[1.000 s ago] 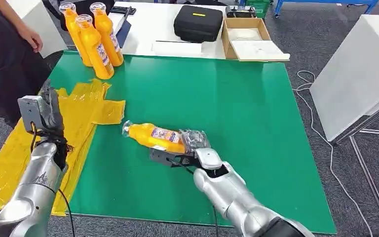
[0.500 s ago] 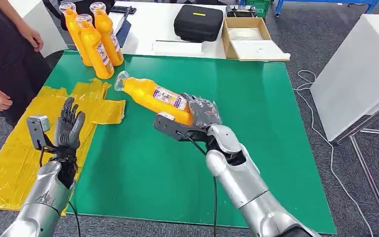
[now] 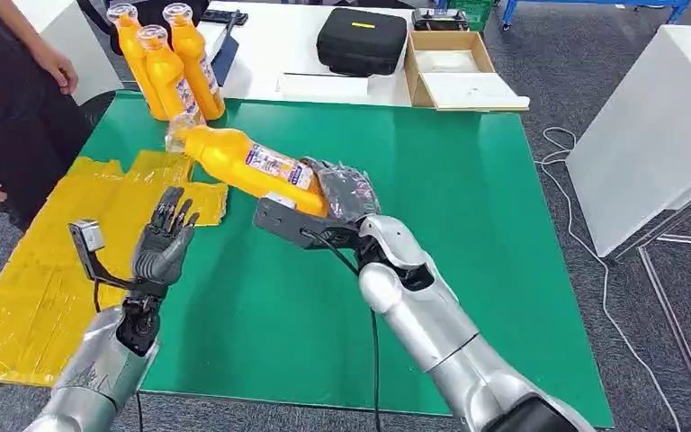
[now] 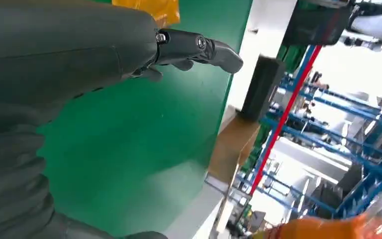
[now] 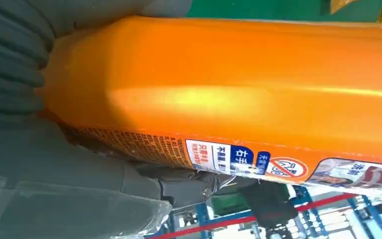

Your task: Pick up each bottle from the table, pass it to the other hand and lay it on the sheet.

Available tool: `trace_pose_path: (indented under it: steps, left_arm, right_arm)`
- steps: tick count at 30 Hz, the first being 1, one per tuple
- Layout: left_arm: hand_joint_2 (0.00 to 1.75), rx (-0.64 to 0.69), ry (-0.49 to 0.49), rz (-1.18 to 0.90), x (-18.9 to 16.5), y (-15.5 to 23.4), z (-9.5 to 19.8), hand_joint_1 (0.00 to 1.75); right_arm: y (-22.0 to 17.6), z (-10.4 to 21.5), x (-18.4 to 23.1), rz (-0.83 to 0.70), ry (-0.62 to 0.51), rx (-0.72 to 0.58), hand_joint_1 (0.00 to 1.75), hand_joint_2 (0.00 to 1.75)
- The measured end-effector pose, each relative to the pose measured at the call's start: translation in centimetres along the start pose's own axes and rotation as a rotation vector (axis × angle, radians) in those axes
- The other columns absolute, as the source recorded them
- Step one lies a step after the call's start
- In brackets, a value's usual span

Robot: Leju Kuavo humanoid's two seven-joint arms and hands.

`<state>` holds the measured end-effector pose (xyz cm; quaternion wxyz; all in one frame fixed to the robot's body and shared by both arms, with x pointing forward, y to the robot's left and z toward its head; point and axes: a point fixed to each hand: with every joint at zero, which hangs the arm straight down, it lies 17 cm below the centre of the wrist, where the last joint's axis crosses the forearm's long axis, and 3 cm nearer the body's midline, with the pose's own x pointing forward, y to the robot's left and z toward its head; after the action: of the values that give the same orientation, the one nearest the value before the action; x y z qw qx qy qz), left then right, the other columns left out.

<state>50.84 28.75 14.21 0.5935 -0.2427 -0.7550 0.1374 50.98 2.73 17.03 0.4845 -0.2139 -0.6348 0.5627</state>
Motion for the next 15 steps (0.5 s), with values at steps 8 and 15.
trace_pose_path:
  steps: [8, 15]
  left_arm:
    - [1.75, -0.03, -0.014, 0.052, 0.4, -1.6, -0.2, 0.0]
    - [1.75, -0.024, -0.083, 0.109, 2.9, -3.5, -1.4, 0.0]
  right_arm:
    - [0.9, -0.3, 1.7, -0.012, -0.04, 0.03, 1.75, 1.75]
    - [4.4, -0.2, 6.3, -0.027, -0.118, 0.104, 1.75, 1.75]
